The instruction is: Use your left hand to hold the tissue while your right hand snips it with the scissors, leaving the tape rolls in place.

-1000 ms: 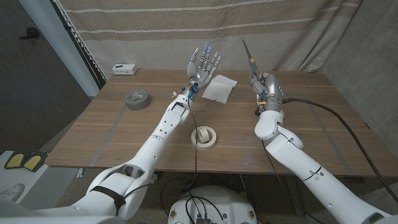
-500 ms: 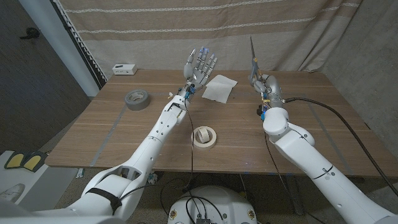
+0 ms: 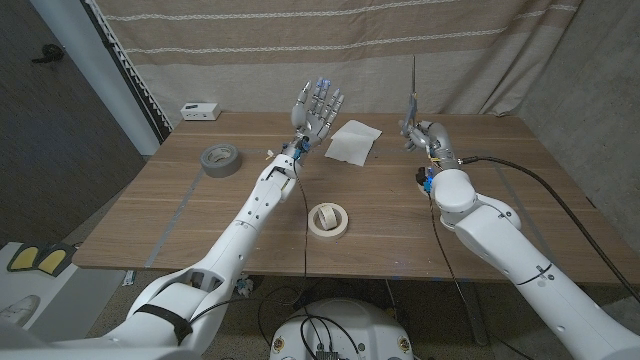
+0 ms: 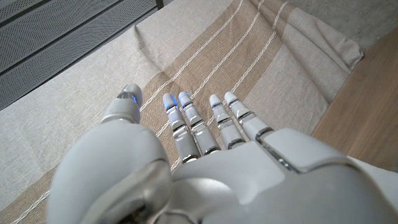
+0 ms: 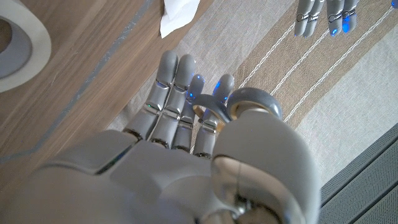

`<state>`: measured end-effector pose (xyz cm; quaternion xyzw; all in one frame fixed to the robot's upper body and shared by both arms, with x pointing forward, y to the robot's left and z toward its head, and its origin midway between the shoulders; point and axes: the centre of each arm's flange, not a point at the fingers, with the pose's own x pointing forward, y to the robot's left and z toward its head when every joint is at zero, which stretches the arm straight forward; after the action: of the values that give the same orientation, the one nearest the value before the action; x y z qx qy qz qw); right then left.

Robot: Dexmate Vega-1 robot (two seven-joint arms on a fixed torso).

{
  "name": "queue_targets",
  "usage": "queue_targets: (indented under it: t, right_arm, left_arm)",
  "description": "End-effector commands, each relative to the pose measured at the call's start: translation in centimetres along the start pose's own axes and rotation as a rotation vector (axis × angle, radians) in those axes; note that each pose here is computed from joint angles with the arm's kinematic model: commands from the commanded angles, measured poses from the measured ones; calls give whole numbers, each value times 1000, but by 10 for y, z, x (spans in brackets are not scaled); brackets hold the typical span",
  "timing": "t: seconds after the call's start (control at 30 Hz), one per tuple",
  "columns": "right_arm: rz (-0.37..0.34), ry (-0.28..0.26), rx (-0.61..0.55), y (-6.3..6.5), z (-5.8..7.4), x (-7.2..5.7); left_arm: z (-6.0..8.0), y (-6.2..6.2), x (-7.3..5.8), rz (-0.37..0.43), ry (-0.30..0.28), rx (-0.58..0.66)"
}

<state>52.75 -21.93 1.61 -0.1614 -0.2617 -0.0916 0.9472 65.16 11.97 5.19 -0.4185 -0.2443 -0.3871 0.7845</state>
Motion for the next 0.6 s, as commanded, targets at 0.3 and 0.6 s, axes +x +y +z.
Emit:
queue_targets:
  t: [0.3, 0.6]
  right_arm:
    - [17, -10, 111, -9, -1, -4]
    - [11, -5, 160, -10, -2, -4]
  left_arm:
    - [26, 12, -10, 39, -67, 104]
    - [30, 18, -12, 50, -63, 118]
